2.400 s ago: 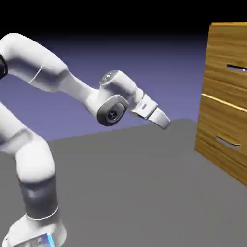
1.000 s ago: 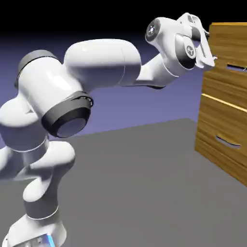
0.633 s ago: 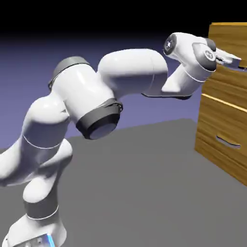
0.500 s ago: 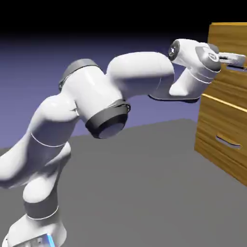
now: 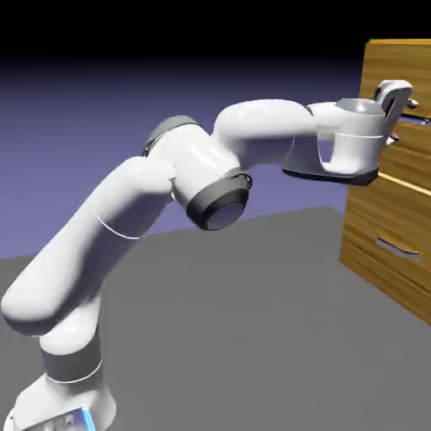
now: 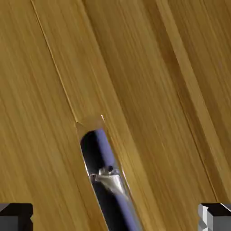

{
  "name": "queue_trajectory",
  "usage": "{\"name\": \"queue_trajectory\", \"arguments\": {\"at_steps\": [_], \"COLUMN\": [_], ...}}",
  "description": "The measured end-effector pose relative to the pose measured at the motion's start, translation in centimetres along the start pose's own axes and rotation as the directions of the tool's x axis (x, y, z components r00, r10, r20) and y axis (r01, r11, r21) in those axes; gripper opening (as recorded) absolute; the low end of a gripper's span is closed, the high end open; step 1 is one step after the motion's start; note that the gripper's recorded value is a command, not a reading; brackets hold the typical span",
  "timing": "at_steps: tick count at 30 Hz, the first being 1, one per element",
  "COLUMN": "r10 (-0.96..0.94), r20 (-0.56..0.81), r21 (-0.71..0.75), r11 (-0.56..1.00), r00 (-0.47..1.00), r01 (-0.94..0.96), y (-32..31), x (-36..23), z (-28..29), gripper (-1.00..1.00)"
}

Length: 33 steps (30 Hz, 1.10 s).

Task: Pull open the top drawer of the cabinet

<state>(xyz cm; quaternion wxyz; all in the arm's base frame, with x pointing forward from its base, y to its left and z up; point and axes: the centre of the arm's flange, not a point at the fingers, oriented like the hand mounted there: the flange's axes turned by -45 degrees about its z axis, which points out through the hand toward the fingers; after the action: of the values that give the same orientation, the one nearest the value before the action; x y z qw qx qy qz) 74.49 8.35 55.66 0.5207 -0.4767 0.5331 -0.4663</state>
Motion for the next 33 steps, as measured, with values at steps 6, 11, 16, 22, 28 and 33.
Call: {"name": "queue_trajectory", "arguments": {"at_steps": [6, 11, 16, 22, 28, 33], "r10": [-0.116, -0.116, -0.112, -0.11, -0.117, -0.114], "r20": [0.019, 0.027, 0.01, 0.002, -0.002, -0.005], "r21": [0.035, 0.044, 0.031, 0.024, 0.007, 0.004], "r11": [0.993, 0.992, 0.993, 0.994, 0.993, 0.994], "r00": [0.993, 0.993, 0.994, 0.994, 0.993, 0.994], "r01": [0.115, 0.115, 0.112, 0.11, 0.117, 0.114], "y": [-0.3, -0.8, -0.3, 0.1, 1.3, 1.3], "x": [-2.3, -2.9, -1.7, -1.0, -0.6, -0.4], "z": [1.4, 3.0, 4.8, 4.9, 3.9, 4.1], "gripper": [0.0, 0.0, 0.0, -1.0, -1.0, -1.0]}}
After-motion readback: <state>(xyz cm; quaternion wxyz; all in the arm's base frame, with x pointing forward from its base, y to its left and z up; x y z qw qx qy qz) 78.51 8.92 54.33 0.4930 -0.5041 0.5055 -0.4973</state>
